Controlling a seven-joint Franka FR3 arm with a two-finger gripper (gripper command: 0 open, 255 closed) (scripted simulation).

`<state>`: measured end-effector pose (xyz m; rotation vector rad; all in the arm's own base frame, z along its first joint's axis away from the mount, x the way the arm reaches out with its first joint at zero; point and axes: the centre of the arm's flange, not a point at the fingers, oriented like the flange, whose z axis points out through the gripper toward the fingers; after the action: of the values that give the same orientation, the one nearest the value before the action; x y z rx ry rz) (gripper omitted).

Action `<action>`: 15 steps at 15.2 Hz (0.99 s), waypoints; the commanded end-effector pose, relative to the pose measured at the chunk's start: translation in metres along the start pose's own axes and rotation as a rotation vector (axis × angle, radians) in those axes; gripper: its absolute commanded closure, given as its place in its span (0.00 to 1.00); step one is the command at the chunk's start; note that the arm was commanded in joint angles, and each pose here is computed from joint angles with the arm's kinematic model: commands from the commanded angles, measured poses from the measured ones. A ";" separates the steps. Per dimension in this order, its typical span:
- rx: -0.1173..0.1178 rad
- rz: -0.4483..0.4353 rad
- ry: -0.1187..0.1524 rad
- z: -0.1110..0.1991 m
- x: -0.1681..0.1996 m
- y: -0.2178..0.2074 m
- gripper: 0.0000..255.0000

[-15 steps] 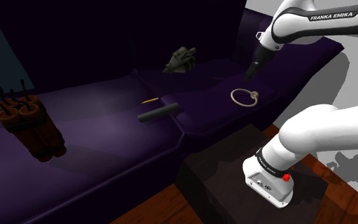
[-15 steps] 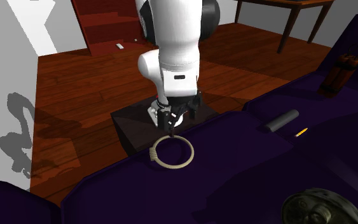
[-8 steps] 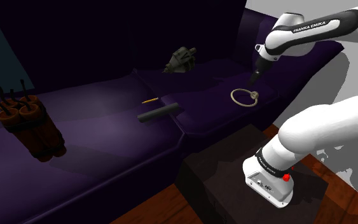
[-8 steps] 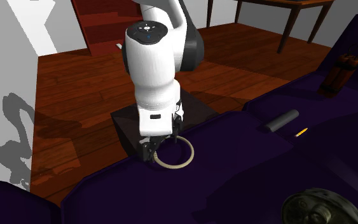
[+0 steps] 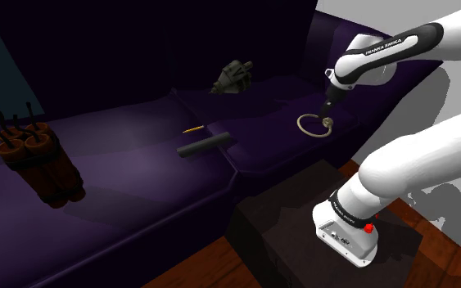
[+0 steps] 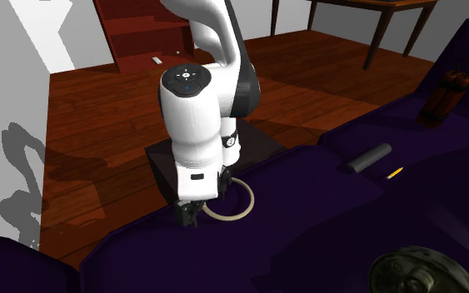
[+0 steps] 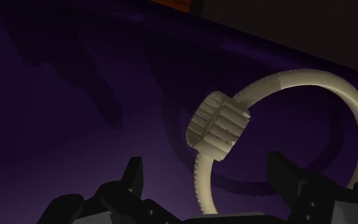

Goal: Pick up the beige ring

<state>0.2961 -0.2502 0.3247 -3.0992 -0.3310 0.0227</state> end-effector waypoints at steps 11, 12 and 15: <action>0.000 0.000 0.000 0.005 0.002 -0.001 1.00; -0.001 0.000 0.000 0.008 0.000 0.001 1.00; -0.001 0.000 0.000 -0.008 0.000 0.001 1.00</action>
<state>0.2968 -0.2519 0.3288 -3.1018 -0.3312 0.0171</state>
